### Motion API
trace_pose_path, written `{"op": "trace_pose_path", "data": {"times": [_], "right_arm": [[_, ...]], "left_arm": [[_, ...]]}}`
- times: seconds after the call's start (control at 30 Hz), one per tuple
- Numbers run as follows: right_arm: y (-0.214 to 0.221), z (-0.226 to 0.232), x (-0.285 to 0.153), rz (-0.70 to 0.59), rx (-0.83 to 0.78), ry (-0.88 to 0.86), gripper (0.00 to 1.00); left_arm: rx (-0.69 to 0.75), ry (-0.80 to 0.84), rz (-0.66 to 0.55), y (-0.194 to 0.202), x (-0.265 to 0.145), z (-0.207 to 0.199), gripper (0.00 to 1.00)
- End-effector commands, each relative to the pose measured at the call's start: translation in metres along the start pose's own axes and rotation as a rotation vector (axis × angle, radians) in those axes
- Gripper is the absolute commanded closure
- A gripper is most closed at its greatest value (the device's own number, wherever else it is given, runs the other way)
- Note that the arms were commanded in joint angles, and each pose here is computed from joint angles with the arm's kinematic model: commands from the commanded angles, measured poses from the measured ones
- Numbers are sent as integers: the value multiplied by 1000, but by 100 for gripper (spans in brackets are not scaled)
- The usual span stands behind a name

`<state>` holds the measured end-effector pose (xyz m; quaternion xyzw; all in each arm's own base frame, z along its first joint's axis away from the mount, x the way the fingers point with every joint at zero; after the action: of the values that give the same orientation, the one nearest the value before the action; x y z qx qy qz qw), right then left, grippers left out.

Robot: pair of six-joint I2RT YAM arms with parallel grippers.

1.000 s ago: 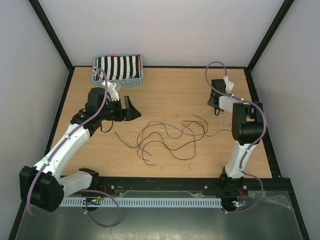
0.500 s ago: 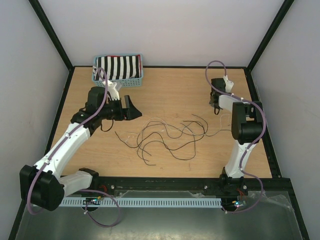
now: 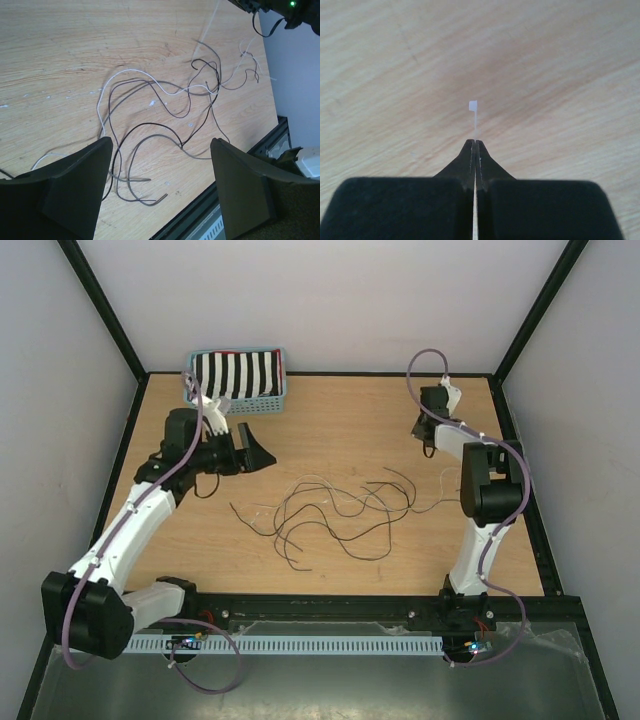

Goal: Zip-tie the wires
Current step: Pick up the ribbon at the center of the board.

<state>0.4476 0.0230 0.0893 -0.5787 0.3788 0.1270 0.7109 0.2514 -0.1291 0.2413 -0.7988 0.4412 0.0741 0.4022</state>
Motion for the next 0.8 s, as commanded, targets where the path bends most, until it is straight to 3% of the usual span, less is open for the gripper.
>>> {"op": "trace_pose_path", "data": {"times": [0.0,0.17,0.5,0.6,0.77], "right_arm": [[-59,30,-27,-228,16,-156,100],[-101,52,-57,-464,6,-333,100],[-144,77,-148,-836,-67,-775,100],[-137,80,-177,-844,-92,-923,100],[-96,85,-231,-678,-88,-1318,100]], "left_arm": [[-40,22,-67,-23,-9,0,18],[-135,102,-137,-52,-31,6,16],[29,224,-248,-90,-71,-18,9],[62,272,-278,-96,-79,-30,7],[53,354,-296,-97,-86,-44,7]]}}
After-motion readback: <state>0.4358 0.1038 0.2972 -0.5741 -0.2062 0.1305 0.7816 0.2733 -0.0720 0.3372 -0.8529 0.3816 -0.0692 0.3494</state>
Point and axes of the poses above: each gripper's point midway between its finger pads, its own x axis out along the fingers, its own z axis along the line the jaws close on, y = z × x, the point moved 7 cm from there along -x, back along the fingers, and after that the axes turned 6 degrees about -x, right-handed, at the moved point
